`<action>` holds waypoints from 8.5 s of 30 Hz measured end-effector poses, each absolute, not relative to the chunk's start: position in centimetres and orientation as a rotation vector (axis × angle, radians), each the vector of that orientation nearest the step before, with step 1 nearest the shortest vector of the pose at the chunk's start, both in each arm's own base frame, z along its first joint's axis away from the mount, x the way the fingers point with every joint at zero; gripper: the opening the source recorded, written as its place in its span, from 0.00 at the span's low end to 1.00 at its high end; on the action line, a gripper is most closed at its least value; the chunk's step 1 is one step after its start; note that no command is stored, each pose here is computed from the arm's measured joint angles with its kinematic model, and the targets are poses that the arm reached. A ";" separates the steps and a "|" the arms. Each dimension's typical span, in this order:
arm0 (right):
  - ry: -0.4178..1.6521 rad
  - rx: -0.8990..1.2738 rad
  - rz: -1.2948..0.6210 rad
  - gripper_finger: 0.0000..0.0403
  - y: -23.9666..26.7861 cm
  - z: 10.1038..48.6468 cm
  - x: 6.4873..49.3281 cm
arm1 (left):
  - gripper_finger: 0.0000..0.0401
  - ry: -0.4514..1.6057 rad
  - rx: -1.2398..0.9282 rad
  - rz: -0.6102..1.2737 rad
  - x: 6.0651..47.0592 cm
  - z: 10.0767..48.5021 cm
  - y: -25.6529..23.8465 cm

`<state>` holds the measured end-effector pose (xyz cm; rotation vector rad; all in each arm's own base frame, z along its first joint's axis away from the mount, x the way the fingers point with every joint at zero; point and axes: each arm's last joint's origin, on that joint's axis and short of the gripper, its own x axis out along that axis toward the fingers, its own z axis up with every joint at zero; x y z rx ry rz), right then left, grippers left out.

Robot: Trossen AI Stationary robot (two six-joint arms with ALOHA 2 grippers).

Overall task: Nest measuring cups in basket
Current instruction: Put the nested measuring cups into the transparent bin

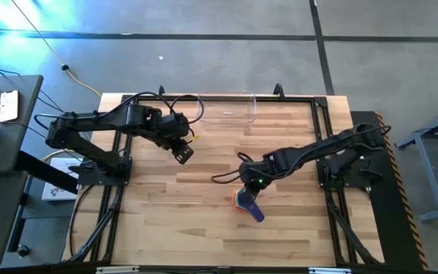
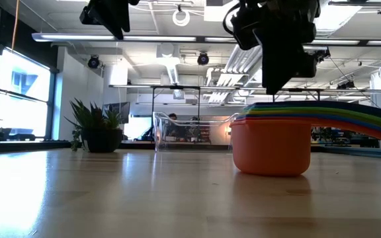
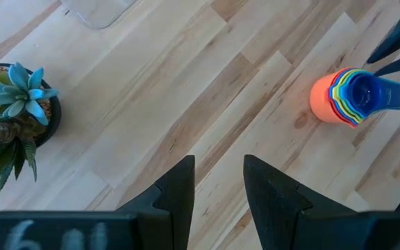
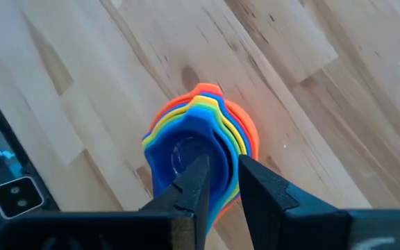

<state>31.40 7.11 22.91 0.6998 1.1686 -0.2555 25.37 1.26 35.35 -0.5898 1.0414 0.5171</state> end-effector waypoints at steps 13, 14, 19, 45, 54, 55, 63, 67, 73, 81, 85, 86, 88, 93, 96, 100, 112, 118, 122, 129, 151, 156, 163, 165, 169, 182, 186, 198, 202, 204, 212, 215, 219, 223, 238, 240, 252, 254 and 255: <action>1.157 0.782 -0.272 0.17 6.4 25.1 29.8 | 0.28 1.049 -0.558 0.497 25.4 35.4 1.3; 1.180 0.800 -0.280 0.17 6.5 25.1 29.6 | 0.28 1.051 -0.553 0.494 25.4 35.3 1.3; 1.301 0.854 -0.380 0.17 7.4 24.9 28.0 | 0.28 1.065 -0.522 0.460 25.3 35.3 1.2; 1.199 1.006 -0.480 0.57 13.7 24.1 27.5 | 0.28 1.085 -0.424 0.400 25.3 35.3 1.2; 1.187 0.953 -0.442 0.60 14.2 22.8 28.6 | 0.28 1.085 -0.424 0.400 25.3 35.3 1.2; 1.191 0.941 -0.439 0.60 14.3 22.5 28.8 | 0.28 1.086 -0.424 0.400 25.3 35.3 1.2; 1.239 0.888 -0.437 0.60 14.6 21.0 29.3 | 0.28 1.086 -0.424 0.401 25.3 35.3 1.2; 1.221 0.877 -0.443 0.60 14.5 21.1 29.3 | 0.28 1.085 -0.427 0.402 25.3 35.3 1.2; 1.226 0.844 -0.425 0.60 14.6 20.8 29.5 | 0.28 1.083 -0.431 0.405 25.3 35.3 1.2; 1.233 0.844 -0.422 0.60 14.1 20.8 29.6 | 0.28 1.078 -0.450 0.416 25.4 35.3 1.2; 1.238 0.843 -0.421 0.60 14.1 20.8 29.6 | 0.28 1.077 -0.455 0.419 25.4 35.3 1.2; 1.240 0.842 -0.423 0.60 14.1 20.8 29.6 | 0.28 1.076 -0.456 0.420 25.4 35.3 1.2; 1.247 0.841 -0.425 0.60 14.1 20.8 29.5 | 0.28 1.076 -0.458 0.421 25.4 35.3 1.2; 1.264 0.845 -0.406 0.60 14.2 20.8 29.5 | 0.28 1.073 -0.458 0.420 25.4 35.4 1.2; 1.261 0.846 -0.403 0.60 14.2 20.8 29.5 | 0.28 1.072 -0.458 0.419 25.4 35.4 1.2; 1.276 0.843 -0.393 0.60 14.4 20.2 29.9 | 0.28 1.072 -0.458 0.419 25.4 35.4 1.2; 1.277 0.858 -0.389 0.60 14.6 19.6 30.3 | 0.28 1.071 -0.458 0.419 25.4 35.4 1.2; 1.291 0.875 -0.414 0.60 14.8 18.8 30.5 | 0.28 1.071 -0.457 0.419 25.4 35.4 1.2; 1.309 0.894 -0.417 0.58 14.9 18.6 30.6 | 0.28 1.071 -0.456 0.419 25.4 35.4 1.2; 1.262 0.922 -0.423 0.53 15.0 19.6 31.1 | 0.28 1.071 -0.454 0.420 25.4 35.4 1.2; 1.267 0.925 -0.499 0.49 12.8 21.2 32.1 | 0.28 1.077 -0.421 0.402 25.4 35.4 1.2; 1.279 0.938 -0.528 0.49 12.4 21.1 32.1 | 0.28 1.080 -0.406 0.393 25.4 35.4 1.2; 1.317 0.965 -0.610 0.49 12.1 22.3 30.6 | 0.28 1.084 -0.392 0.384 25.4 35.4 1.2; 1.339 0.970 -0.655 0.49 12.1 22.6 29.9 | 0.28 1.085 -0.385 0.379 25.4 35.4 1.2; 1.390 0.983 -0.710 0.49 13.2 22.2 29.0 | 0.28 1.086 -0.383 0.378 25.4 35.4 1.2; 1.378 1.102 -0.676 0.49 19.1 18.5 29.2 | 0.28 1.089 -0.361 0.365 25.4 35.4 1.2; 1.376 1.110 -0.693 0.49 19.7 17.2 29.6 | 0.28 1.088 -0.359 0.365 25.4 35.4 1.2; 1.254 1.073 -0.782 0.49 19.0 16.6 30.1 | 0.28 1.088 -0.358 0.366 25.4 35.4 1.2; 1.244 1.074 -0.791 0.49 18.6 16.6 30.3 | 0.28 1.088 -0.358 0.366 25.4 35.4 1.2; 1.236 1.073 -0.805 0.49 18.3 16.6 30.4 | 0.28 1.088 -0.358 0.367 25.4 35.4 1.2; 1.203 1.057 -0.842 0.49 16.1 16.6 31.5 | 0.28 1.092 -0.336 0.353 25.4 35.4 1.2; 1.206 1.041 -0.852 0.49 14.8 16.6 32.0 | 0.28 1.092 -0.335 0.352 25.4 35.4 1.2; 1.213 1.008 -0.850 0.49 13.1 16.5 32.6 | 0.28 1.093 -0.328 0.348 25.4 35.4 1.2; 1.222 0.987 -0.836 0.49 11.4 16.5 33.2 | 0.28 1.095 -0.319 0.343 25.4 35.4 1.2; 1.325 1.004 -0.772 0.49 9.9 16.6 33.5 | 0.28 1.104 -0.280 0.319 25.4 35.3 1.2; 1.358 1.006 -0.777 0.49 10.7 16.5 33.1 | 0.28 1.105 -0.273 0.315 25.4 35.3 1.2; 1.575 0.793 -0.974 0.49 11.8 16.8 29.4 | 0.28 1.105 -0.271 0.313 25.4 35.3 1.2; 1.597 0.742 -0.982 0.49 11.3 17.2 29.0 | 0.28 1.105 -0.273 0.315 25.4 35.3 1.2; 1.597 0.724 -0.984 0.49 11.0 17.5 28.9 | 0.28 1.104 -0.273 0.315 25.4 35.3 1.2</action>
